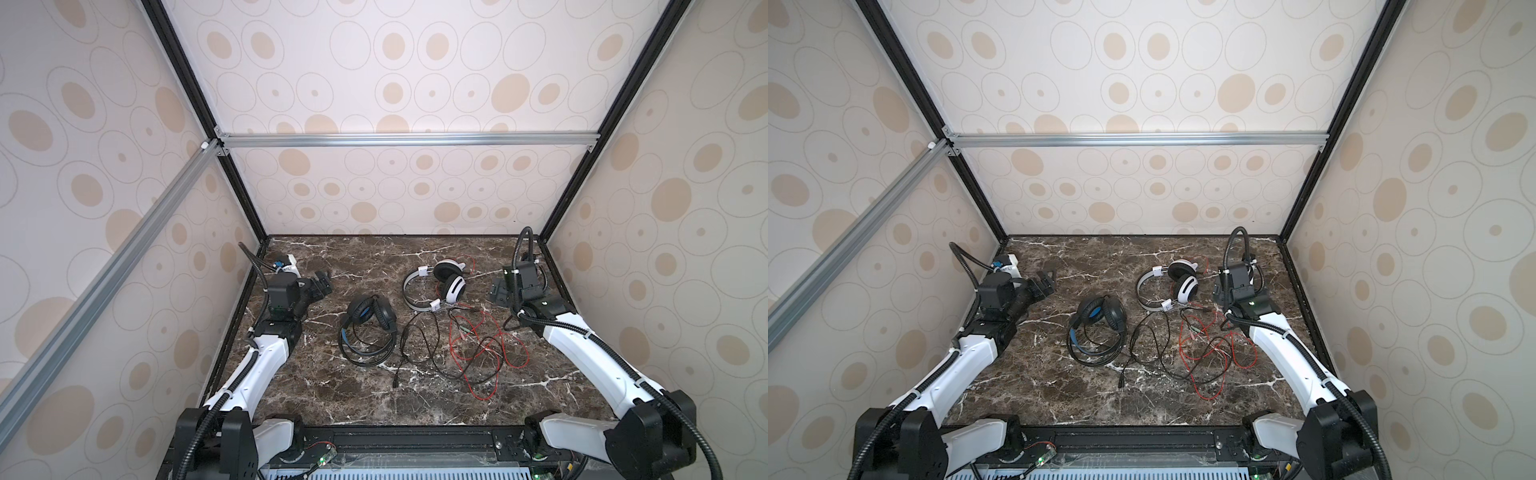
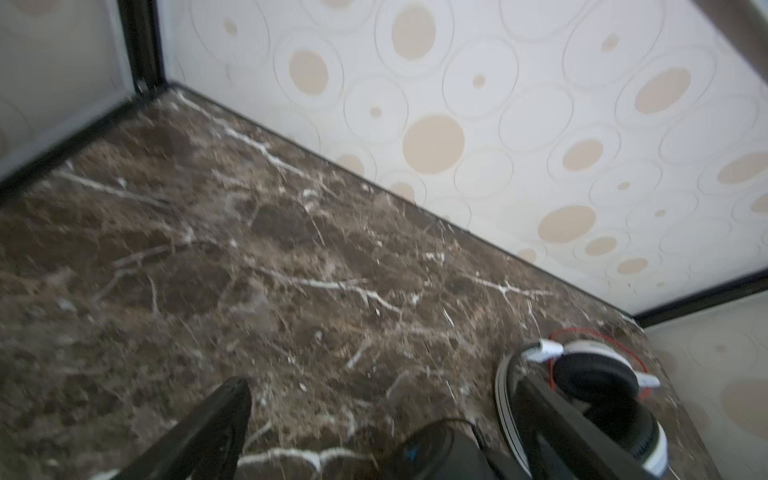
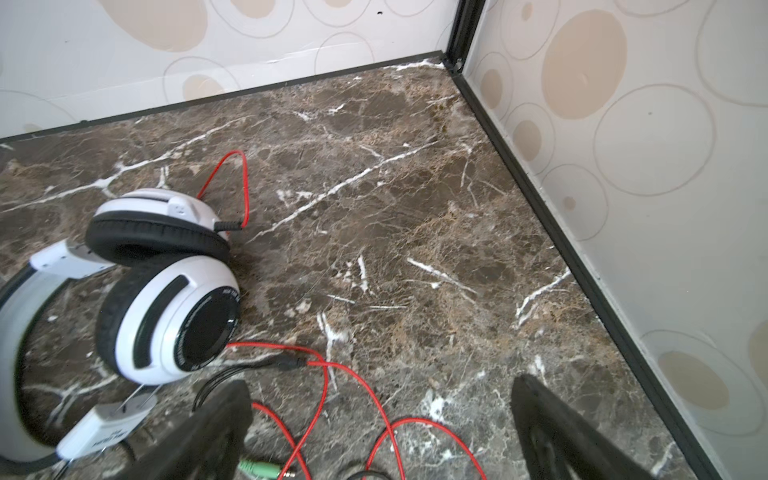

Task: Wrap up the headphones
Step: 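Reach the left gripper to the black headphones while the right arm rises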

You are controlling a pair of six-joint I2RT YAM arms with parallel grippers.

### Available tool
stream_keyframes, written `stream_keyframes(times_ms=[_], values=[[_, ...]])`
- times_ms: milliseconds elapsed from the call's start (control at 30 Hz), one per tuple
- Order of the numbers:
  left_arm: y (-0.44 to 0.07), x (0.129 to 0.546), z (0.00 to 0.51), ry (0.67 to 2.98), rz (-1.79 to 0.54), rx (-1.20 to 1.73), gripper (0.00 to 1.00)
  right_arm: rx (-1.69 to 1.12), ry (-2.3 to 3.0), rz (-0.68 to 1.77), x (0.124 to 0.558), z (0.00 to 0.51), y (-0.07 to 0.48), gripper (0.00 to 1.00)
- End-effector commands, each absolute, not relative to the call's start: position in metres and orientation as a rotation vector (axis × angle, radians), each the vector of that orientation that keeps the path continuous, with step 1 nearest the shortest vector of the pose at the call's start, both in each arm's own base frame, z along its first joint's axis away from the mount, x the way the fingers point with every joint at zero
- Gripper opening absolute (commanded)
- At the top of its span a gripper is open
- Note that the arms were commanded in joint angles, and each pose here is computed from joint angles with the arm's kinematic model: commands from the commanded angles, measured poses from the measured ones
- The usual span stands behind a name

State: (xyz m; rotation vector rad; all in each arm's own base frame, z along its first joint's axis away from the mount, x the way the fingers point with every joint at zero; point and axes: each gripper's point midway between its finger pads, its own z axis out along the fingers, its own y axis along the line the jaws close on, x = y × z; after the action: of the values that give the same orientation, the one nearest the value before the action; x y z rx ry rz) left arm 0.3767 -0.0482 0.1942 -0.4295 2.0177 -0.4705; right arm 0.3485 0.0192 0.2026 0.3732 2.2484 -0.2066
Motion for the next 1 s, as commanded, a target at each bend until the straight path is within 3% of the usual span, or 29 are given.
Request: stream_keyframes(times_ms=[0, 367, 967], values=[[-0.072, 0.338, 0.167, 2.251, -0.513, -0.545, 0.98, 0.316, 2.374, -0.146, 0.336, 0.197, 0.04, 1.0], [-0.102, 0.273, 0.118, 2.564, -0.344, -0.747, 0.98, 0.025, 2.489, 0.089, 0.318, 0.208, 0.081, 1.0], [-0.149, 0.257, 0.039, 2.643, -0.328, -0.791, 0.96, -0.071, 2.535, 0.204, 0.327, 0.222, 0.11, 1.0]])
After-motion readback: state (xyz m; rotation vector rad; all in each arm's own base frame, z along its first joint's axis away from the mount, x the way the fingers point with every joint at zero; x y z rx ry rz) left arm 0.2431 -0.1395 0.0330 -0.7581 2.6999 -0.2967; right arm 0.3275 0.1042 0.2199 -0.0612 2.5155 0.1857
